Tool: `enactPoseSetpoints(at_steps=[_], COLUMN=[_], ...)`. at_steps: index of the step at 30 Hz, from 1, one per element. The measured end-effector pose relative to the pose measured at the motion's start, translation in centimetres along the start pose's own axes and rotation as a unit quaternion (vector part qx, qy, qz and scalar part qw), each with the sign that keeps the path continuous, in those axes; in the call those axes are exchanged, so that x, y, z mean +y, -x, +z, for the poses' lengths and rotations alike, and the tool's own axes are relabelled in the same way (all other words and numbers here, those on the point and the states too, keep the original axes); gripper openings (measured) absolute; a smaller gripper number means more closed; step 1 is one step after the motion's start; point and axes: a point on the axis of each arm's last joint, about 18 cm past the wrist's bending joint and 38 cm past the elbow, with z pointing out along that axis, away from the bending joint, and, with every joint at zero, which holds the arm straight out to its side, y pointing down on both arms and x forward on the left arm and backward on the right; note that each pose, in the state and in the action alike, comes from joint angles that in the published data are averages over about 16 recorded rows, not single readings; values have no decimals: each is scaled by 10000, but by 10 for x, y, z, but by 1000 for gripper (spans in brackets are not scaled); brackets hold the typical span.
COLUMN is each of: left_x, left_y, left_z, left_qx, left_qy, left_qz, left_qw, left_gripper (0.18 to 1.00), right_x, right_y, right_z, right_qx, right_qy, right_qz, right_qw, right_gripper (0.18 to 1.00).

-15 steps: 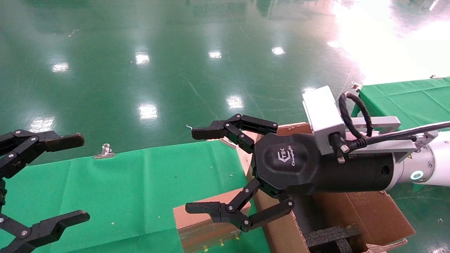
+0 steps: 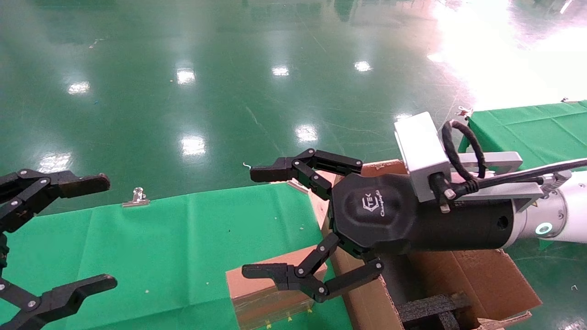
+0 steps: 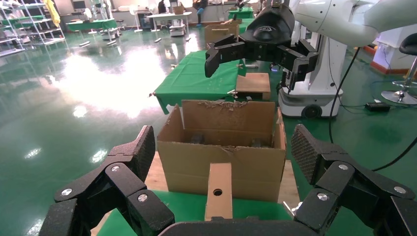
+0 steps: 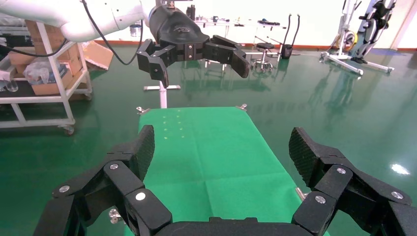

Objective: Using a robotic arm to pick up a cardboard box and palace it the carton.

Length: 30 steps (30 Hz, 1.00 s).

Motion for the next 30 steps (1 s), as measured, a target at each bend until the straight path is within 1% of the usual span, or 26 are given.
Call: enactPoseSetpoints(at_steps=[30], left_x=[0], left_y=[0], left_z=[0], left_qx=[0], left_qy=[0], left_qz=[0], left_qw=[10000], left_gripper=[1001], right_x=[0], right_y=[0], right_z=[0], right_qx=[0], right_qy=[0], right_qz=[0], right_qw=[10000], right_gripper=[1000])
